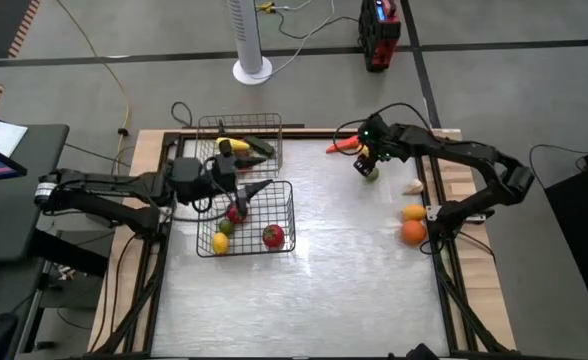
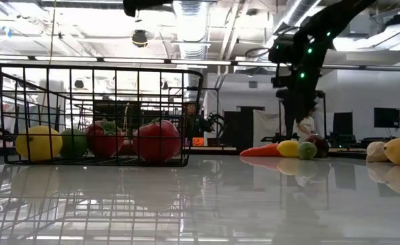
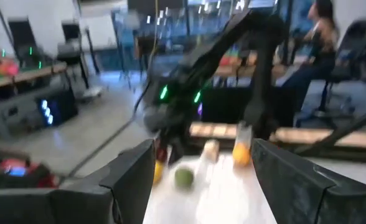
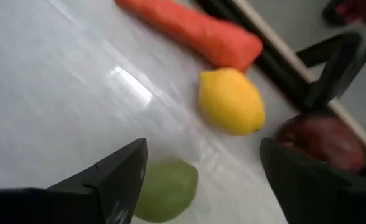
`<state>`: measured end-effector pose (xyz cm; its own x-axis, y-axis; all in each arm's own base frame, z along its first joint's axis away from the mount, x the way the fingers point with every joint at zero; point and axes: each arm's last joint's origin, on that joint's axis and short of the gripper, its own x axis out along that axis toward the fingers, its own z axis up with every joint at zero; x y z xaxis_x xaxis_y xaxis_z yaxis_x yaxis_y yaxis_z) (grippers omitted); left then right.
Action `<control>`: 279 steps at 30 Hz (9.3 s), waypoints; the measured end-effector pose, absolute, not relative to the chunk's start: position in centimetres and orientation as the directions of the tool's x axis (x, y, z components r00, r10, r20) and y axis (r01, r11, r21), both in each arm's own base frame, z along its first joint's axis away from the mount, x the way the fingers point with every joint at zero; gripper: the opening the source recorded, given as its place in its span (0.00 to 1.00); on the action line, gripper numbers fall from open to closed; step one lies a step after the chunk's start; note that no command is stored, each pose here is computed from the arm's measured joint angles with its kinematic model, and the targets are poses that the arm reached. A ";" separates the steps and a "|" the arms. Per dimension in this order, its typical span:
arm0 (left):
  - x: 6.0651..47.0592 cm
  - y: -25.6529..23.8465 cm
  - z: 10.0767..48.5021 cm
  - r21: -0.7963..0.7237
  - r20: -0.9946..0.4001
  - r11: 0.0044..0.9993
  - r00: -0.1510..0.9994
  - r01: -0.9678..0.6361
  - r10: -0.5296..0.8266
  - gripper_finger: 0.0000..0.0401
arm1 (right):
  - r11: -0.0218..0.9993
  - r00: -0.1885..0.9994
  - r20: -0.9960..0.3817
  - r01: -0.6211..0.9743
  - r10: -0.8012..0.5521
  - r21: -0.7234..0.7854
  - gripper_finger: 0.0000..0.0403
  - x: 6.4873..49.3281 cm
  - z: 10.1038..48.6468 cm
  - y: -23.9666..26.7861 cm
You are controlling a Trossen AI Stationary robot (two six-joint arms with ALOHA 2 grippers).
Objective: Sort produce into baskets
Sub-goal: Put the green lime into the bottom wire basket, then put the orange carrot into the top wire basket, then put the top yellow lemon into the bottom wire basket
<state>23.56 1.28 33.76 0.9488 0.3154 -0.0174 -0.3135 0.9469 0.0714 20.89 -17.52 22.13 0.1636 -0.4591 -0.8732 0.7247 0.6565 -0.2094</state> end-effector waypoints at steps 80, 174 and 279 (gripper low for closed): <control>17.9 -3.4 31.2 -0.013 -0.017 0.888 0.888 -0.459 0.459 0.63 | 0.996 0.958 -0.281 0.079 -0.062 0.051 0.59 37.0 26.6 3.2; 17.1 -3.1 31.8 0.373 0.013 0.756 0.818 -0.538 0.576 0.63 | 0.899 0.190 -0.879 0.047 -0.437 -0.436 0.45 31.1 22.6 -14.7; 17.0 -2.9 31.5 0.404 -0.004 0.719 0.785 -0.565 0.620 0.63 | 0.962 0.410 -0.870 0.114 -0.273 -0.248 0.71 32.6 26.5 -11.9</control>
